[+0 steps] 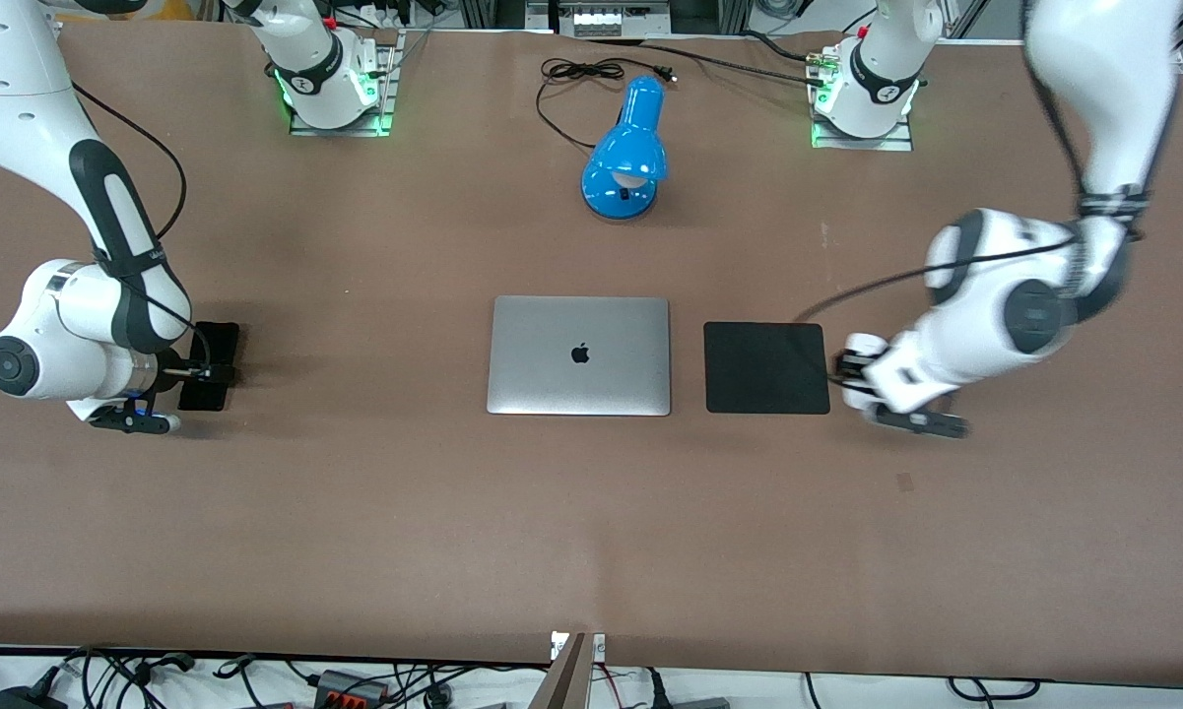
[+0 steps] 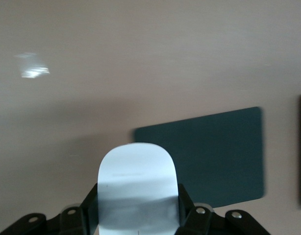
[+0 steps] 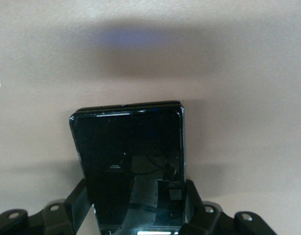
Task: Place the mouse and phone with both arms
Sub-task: 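Carry the phone toward the laptop while the left gripper carries the mouse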
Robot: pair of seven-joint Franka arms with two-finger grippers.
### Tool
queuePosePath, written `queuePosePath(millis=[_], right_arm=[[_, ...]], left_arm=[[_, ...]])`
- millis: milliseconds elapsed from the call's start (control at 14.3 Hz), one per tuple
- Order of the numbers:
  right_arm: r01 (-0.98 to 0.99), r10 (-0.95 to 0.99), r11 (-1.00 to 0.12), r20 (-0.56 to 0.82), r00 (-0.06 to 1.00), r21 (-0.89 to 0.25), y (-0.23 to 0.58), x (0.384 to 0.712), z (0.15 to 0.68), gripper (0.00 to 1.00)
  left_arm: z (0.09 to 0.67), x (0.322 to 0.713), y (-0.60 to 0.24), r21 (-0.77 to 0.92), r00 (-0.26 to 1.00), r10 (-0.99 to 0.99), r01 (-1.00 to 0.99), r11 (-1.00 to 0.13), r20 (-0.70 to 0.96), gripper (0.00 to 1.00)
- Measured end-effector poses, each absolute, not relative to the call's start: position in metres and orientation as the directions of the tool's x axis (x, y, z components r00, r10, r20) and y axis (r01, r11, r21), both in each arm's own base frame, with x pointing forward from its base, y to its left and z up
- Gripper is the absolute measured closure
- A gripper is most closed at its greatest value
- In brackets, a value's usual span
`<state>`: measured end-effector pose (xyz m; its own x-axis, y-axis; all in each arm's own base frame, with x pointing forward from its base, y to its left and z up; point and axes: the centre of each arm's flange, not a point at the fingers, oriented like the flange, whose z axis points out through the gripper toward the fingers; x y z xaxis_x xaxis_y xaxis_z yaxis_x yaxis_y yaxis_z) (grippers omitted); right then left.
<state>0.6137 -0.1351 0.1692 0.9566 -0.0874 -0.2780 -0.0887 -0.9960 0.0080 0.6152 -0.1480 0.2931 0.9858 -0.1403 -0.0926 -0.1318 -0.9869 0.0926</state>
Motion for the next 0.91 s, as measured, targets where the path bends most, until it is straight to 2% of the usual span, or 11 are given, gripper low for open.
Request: queuePosePath(millis=[279, 488, 767, 907], right_arm=[[-0.023, -0.018, -1.000, -0.273, 0.962, -0.014, -0.099, 0.645, 0.230, 0.20], [0.059, 0.071, -0.997, -0.236, 0.969, -0.056, -0.019, 0.664, 0.268, 0.20], [0.025, 0.035, -0.999, -0.253, 0.967, -0.041, 0.103, 0.656, 0.257, 0.20], [0.011, 0.020, -0.999, -0.251, 0.968, -0.036, 0.153, 0.648, 0.247, 0.20]], left_arm=[[0.226, 0.593, -0.188, 0.082, 0.994, -0.107, -0.107, -0.991, 0.001, 0.38], [0.195, 0.581, -0.181, 0.087, 0.996, -0.085, -0.085, -0.993, 0.007, 0.38], [0.181, 0.574, -0.182, 0.099, 0.997, -0.074, -0.074, -0.992, 0.011, 0.38], [0.181, 0.574, -0.182, 0.100, 0.999, -0.046, -0.047, -0.994, 0.009, 0.26]])
